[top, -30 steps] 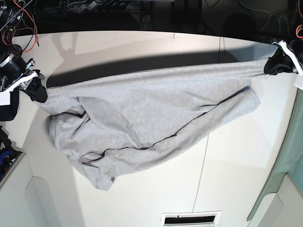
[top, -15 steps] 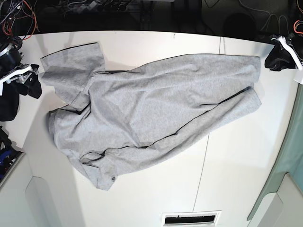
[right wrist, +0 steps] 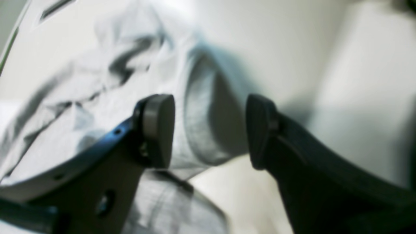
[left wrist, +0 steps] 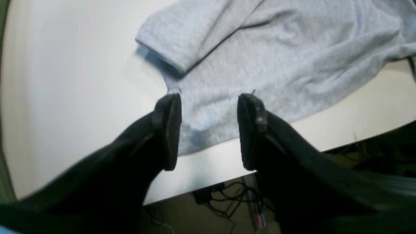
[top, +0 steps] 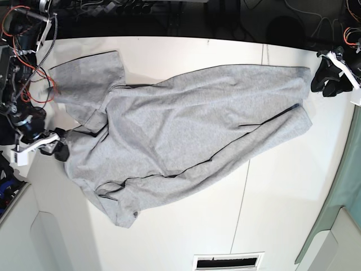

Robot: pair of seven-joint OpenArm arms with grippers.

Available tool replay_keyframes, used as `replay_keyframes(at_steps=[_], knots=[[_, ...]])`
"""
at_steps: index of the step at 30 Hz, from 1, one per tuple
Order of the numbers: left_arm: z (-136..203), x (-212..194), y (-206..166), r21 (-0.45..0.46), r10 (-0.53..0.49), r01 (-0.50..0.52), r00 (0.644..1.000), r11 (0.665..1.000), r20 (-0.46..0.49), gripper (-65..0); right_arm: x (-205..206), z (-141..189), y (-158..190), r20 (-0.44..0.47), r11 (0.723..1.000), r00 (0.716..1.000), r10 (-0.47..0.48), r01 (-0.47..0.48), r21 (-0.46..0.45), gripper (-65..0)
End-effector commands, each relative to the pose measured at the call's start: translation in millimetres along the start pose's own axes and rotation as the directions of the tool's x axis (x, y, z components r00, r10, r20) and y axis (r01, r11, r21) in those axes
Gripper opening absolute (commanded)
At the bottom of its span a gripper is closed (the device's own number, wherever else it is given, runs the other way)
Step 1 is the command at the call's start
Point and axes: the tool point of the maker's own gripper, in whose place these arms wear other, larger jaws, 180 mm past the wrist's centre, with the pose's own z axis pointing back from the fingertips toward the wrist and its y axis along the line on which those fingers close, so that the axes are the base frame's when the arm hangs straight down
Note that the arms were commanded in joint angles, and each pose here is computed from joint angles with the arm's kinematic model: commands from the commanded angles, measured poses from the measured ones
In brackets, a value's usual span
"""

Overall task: Layout the t-shirt on the table in an organized manner, then fold the t-shirt properly
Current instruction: 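Regrasp the shirt corners with both grippers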

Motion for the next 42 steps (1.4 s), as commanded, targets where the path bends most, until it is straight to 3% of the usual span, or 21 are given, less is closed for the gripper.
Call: replay_keyframes(at_steps=[1,3,4,6,8,9,15,20,21,23,25,28,31,39,42], knots=[[0.4,4.8,4.3,0.007,0.016,-0.017,0.999,1.0,0.03,-34.3,16.4,-6.5,8.5,0.041,0.999,0.999,0.02,-0.022,0.036,-30.8],[-4.5,-5.9,11.6,0.032,0.073,-0.075,0.997,0.997,0.037,-34.3,-0.9,-21.0,18.3,0.0,0.997,0.999,0.048,-0.048,0.055,-31.7],[-8.1,-13.3,14.6,0.041,0.094,-0.095,0.995,0.995,0.027,-34.3,-7.8,-26.6,22.0,-0.014,0.996,0.997,0.073,-0.072,0.057,-35.3],[-16.7,-24.7,19.8,0.053,0.147,-0.148,0.989,0.988,0.02,-34.3,-16.4,-34.4,26.6,-0.03,0.99,0.991,0.133,-0.131,0.051,-49.8],[-22.8,-33.7,22.8,0.059,0.193,-0.194,0.981,0.979,0.016,-34.3,-8.9,-36.5,30.8,0.024,0.982,0.983,0.181,-0.182,0.049,-63.7],[-25.1,-37.4,23.0,0.06,0.211,-0.211,0.977,0.976,0.014,-34.3,-1.7,-36.3,31.2,0.058,0.98,0.979,0.193,-0.196,0.045,-65.0],[-28.7,-47.3,18.7,0.057,0.242,-0.241,0.97,0.969,-0.002,-34.3,50.3,-32.7,20.0,0.167,0.963,0.949,0.266,-0.267,-0.016,-65.0],[-28.7,-47.5,18.8,0.057,0.241,-0.241,0.97,0.969,-0.003,-34.3,99.1,-26.7,12.7,0.247,0.965,0.933,0.263,-0.258,-0.052,-65.0],[-28.7,-47.7,19.0,0.059,0.239,-0.239,0.971,0.969,-0.004,-34.3,99.8,-26.4,11.0,0.234,0.965,0.937,0.261,-0.256,-0.052,-58.6],[-28.7,-47.4,19.2,0.059,0.238,-0.238,0.971,0.97,-0.004,-34.3,89.7,-26.0,7.2,0.172,0.976,0.961,0.216,-0.215,-0.029,-40.5],[-28.4,-49.0,20.1,0.065,0.231,-0.23,0.973,0.971,-0.013,-34.3,68.9,-24.6,-0.1,0.072,0.987,0.984,0.162,-0.161,-0.019,-32.2],[-27.8,-53.2,20.4,0.07,0.226,-0.223,0.973,0.972,-0.038,-34.3,41.9,-10.5,-10.4,-0.001,0.998,0.998,0.066,-0.066,-0.001,-32.1],[-26.9,-55.1,17.8,0.052,0.238,-0.235,0.969,0.971,-0.059,-34.2,24.9,17.5,-23.0,0.017,1.0,1.0,-0.015,0.014,0.009,-32.1],[-24.6,-37.4,12.6,0.017,0.192,-0.192,0.981,0.981,-0.021,-34.1,-31.8,85.2,-59.1,-0.029,0.995,0.997,-0.073,0.071,-0.066,-32.1],[-24.6,-36.7,13.3,0.021,0.189,-0.189,0.982,0.982,-0.016,-26.7,-58.5,94.2,-63.2,-0.08,0.994,0.993,-0.085,0.08,-0.074,-32.1]])
